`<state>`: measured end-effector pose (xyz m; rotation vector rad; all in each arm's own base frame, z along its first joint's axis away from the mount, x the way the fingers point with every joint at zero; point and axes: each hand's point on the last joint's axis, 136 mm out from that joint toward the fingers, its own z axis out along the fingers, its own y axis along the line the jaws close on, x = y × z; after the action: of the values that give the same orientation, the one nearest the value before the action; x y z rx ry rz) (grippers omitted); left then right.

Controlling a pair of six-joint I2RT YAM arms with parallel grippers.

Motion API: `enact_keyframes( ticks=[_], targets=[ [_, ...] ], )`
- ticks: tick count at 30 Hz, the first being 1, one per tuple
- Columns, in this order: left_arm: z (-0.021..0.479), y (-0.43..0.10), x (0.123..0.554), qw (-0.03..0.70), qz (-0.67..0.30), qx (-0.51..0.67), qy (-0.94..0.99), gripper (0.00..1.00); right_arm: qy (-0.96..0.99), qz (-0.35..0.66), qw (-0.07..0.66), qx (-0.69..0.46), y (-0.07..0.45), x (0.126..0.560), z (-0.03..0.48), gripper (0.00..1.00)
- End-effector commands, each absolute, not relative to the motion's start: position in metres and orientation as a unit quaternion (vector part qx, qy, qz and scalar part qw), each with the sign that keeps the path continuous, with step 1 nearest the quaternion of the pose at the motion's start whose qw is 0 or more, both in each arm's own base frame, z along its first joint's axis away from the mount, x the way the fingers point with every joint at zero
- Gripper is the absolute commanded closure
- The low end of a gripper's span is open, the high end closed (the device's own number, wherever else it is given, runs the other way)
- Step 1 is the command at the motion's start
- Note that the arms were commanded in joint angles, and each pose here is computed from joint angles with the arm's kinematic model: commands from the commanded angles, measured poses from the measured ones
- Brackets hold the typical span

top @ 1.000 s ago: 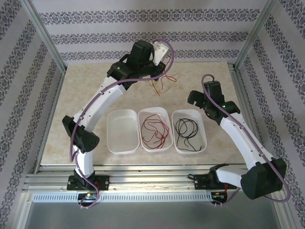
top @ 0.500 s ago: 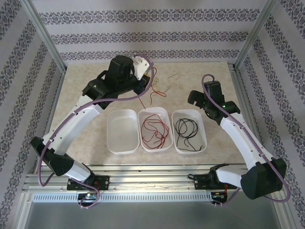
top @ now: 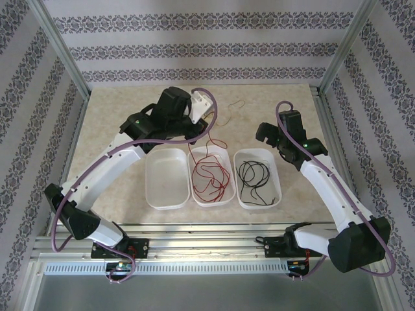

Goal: Untangle the cables

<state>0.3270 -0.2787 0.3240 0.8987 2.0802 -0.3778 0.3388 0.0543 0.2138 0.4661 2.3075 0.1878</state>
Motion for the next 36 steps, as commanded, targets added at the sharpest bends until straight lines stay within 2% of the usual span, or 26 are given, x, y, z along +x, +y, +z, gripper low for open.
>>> enact_keyframes(
  ticks=[1, 14, 24, 33, 36],
  targets=[
    [0.288, -0.281, 0.305, 0.343, -0.145, 0.397, 0.839, 1.0, 0.897, 0.067, 0.39, 0.195, 0.047, 0.336, 0.217, 0.02],
    [0.251, -0.276, 0.315, 0.302, -0.099, 0.399, 0.86, 1.0, 0.898, 0.074, 0.386, 0.198, 0.048, 0.335, 0.213, 0.02],
    [0.213, -0.298, 0.311, 0.228, -0.076, 0.43, 0.871, 1.0, 0.898, 0.07, 0.386, 0.198, 0.046, 0.331, 0.211, 0.02],
    [0.19, -0.336, 0.3, 0.199, -0.155, 0.393, 0.884, 1.0, 0.899, 0.074, 0.384, 0.199, 0.047, 0.33, 0.21, 0.02],
    [0.177, -0.335, 0.299, 0.194, -0.155, 0.376, 0.893, 1.0, 0.899, 0.073, 0.384, 0.196, 0.047, 0.33, 0.21, 0.02]
  ],
)
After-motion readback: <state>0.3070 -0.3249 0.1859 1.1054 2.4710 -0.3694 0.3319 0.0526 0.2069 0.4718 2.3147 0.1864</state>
